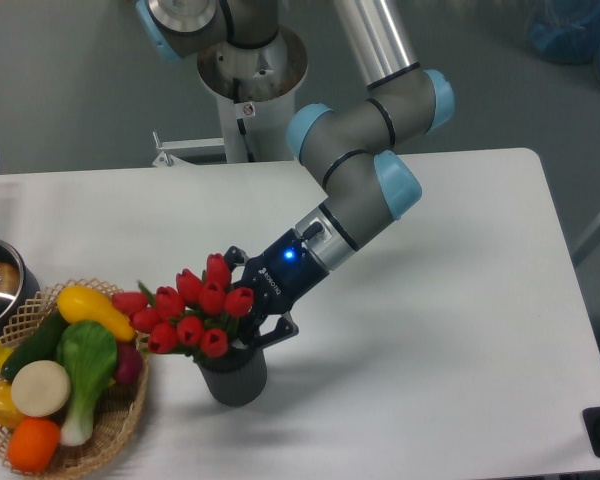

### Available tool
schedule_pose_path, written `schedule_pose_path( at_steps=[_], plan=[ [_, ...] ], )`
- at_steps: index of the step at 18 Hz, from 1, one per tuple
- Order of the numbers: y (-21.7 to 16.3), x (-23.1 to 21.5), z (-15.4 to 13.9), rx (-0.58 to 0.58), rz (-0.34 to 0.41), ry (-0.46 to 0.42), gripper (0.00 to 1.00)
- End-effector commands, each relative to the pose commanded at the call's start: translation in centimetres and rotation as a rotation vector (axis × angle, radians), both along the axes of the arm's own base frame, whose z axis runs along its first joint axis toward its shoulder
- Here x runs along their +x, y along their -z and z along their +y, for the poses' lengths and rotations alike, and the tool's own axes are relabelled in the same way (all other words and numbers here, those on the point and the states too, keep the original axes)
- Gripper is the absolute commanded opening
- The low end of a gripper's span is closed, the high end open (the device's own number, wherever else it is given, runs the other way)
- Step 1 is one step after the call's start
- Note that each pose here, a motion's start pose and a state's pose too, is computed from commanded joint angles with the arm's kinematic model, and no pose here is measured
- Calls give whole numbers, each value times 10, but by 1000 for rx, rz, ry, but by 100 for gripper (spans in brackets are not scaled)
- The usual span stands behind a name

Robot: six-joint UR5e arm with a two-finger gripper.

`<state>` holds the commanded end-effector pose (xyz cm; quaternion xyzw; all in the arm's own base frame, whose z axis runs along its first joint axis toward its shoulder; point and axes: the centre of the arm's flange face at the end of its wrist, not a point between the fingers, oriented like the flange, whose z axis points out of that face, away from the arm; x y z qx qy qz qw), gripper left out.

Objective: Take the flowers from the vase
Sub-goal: 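Lift the gripped tulip bunch straight up out of the grey vase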

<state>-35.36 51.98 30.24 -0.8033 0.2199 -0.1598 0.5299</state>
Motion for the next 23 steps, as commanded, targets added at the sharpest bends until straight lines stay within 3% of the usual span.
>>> schedule_pose_path(
  at_steps=[3,10,23],
  plan=[
    [-2,-2,-2,8,-4,-4,10],
    [-13,-12,-10,44,-28,-28,10],
    [-76,-3,-26,144,-84,-53,10]
  ],
)
